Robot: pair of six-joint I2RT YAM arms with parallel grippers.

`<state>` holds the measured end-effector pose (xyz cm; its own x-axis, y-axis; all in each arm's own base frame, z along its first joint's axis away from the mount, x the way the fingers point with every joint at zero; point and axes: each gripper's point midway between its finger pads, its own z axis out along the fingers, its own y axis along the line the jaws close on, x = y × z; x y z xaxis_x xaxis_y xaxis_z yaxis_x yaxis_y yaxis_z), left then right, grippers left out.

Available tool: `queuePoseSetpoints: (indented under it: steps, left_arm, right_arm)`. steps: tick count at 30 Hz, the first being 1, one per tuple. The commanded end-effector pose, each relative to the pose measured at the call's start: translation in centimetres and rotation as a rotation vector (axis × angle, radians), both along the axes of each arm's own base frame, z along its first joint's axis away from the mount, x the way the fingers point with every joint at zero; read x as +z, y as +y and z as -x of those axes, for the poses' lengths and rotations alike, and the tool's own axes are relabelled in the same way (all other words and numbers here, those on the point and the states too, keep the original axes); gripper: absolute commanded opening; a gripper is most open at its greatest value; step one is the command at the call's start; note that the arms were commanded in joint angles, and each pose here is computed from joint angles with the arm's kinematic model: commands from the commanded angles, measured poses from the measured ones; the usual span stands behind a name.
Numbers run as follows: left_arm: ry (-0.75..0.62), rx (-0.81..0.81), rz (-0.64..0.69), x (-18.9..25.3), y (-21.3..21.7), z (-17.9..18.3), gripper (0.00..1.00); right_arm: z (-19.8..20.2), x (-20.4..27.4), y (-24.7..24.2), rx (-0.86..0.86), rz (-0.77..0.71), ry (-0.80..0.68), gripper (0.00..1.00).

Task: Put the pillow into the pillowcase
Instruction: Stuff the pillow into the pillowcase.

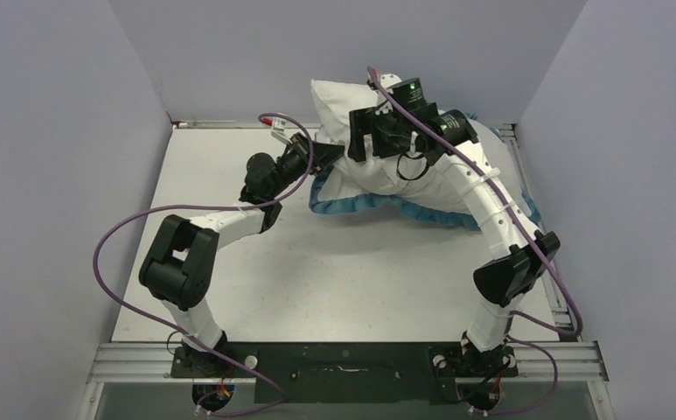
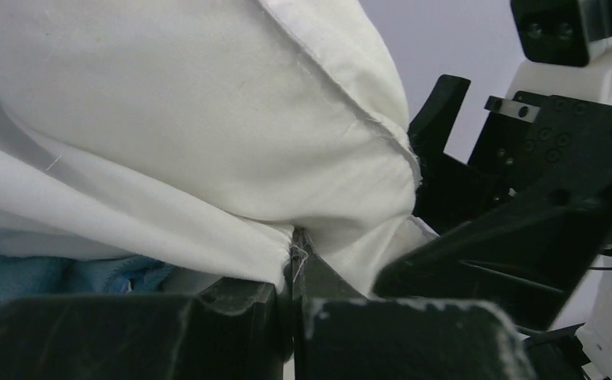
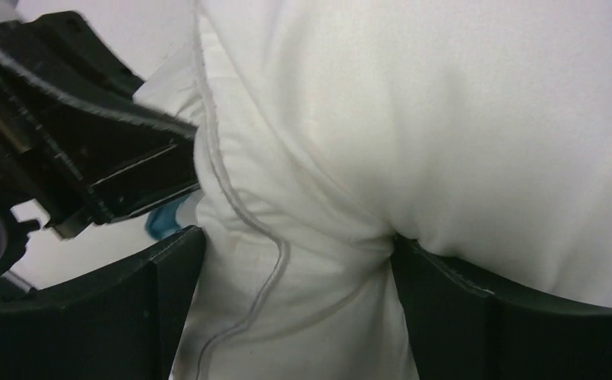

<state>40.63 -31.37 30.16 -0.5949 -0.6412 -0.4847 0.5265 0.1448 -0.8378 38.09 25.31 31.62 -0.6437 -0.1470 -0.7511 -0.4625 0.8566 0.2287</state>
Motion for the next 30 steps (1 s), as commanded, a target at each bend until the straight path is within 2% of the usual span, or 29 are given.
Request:
queuePoseSetpoints:
  steps: [1,4,6,8,11,14,20,23,27,29,30]
  left_arm:
    - [-0.383,-0.010,0.257,12.4,2.4,5.2,0.00]
    - [-0.408,-0.001,0.302,13.0,2.8,5.4,0.00]
    - [-0.435,-0.017,0.325,13.7,2.9,5.9,0.00]
    - [-0.475,-0.035,0.363,14.8,3.2,6.6,0.00]
    - [-0.529,-0.054,0.417,16.2,3.8,7.7,0.00]
    - [-0.564,-0.089,0.416,17.3,3.7,8.8,0.00]
    - [-0.579,-0.185,0.355,17.8,2.9,10.7,0.00]
    - [-0.541,-0.217,0.326,16.7,2.7,11.4,0.00]
    - [-0.471,-0.230,0.252,14.2,1.9,11.7,0.00]
    - [-0.363,-0.199,0.158,11.1,1.3,10.2,0.00]
    - [-0.260,-0.174,0.093,8.8,0.9,8.9,0.00]
  right_arm:
    - [-3.5,-4.5,-3.3,-0.170,0.217,-0.010,0.73]
    - [-4.2,-5.5,-5.2,-0.214,0.257,0.001,0.31]
    - [-4.6,-5.7,-6.5,-0.252,0.236,0.015,0.14]
    - [-5.1,-5.8,-8.2,-0.294,0.221,0.027,0.05]
    - [-5.8,-6.0,-9.6,-0.337,0.202,0.032,0.05]
    - [-6.7,-6.0,-9.7,-0.350,0.166,0.031,0.05]
    - [-8.4,-6.5,-6.6,-0.280,0.043,0.044,0.05]
    - [-9.5,-6.3,-4.8,-0.252,-0.048,0.041,0.05]
    - [-10.5,-6.8,-3.6,-0.242,-0.093,0.053,0.05]
    - [-10.5,-7.3,-3.8,-0.247,-0.090,0.062,0.05]
    - [-10.4,-7.5,-4.0,-0.250,-0.092,0.064,0.05]
